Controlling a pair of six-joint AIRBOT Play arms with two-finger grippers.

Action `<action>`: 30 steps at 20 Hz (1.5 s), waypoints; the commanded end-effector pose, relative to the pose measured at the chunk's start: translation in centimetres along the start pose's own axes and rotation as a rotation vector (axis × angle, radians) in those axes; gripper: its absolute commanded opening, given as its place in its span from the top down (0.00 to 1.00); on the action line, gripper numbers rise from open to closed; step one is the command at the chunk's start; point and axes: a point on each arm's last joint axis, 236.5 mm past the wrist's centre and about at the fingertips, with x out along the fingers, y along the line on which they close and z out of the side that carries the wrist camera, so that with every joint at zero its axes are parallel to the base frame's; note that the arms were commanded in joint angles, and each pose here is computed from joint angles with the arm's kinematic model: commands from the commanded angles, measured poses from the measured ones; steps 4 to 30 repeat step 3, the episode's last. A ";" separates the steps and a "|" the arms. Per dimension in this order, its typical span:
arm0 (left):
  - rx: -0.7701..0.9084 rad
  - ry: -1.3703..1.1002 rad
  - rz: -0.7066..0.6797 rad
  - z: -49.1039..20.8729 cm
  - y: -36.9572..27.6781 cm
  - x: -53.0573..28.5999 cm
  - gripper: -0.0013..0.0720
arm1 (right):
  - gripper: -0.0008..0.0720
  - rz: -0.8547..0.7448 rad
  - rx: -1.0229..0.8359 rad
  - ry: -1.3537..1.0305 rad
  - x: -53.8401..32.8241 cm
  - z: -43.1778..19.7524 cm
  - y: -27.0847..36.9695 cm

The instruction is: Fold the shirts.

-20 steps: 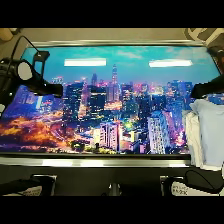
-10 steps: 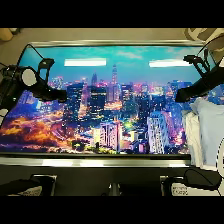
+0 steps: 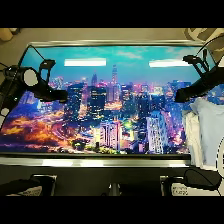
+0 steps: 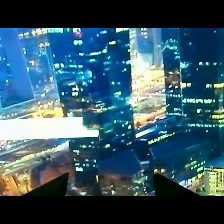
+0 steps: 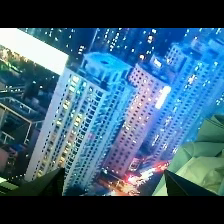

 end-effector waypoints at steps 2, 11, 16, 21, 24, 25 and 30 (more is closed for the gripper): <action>0.000 0.000 0.000 0.0 0.0 0.0 0.10 | 0.06 0.001 -0.001 0.001 0.0 0.0 0.0; 0.000 0.000 0.000 0.0 0.0 0.0 0.10 | 0.06 0.001 -0.001 0.001 0.0 0.0 0.0; 0.000 0.000 0.000 0.0 0.0 0.0 0.10 | 0.06 0.001 -0.001 0.001 0.0 0.0 0.0; 0.000 0.000 0.000 0.0 0.0 0.0 0.10 | 0.06 0.001 -0.001 0.001 0.0 0.0 0.0; 0.000 0.000 0.000 0.0 0.0 0.0 0.10 | 0.06 0.001 -0.001 0.001 0.0 0.0 0.0; 0.000 0.000 0.000 0.0 0.0 0.0 0.10 | 0.06 0.001 -0.001 0.001 0.0 0.0 0.0; 0.000 0.000 0.000 0.0 0.0 0.0 0.10 | 0.06 0.001 -0.001 0.001 0.0 0.0 0.0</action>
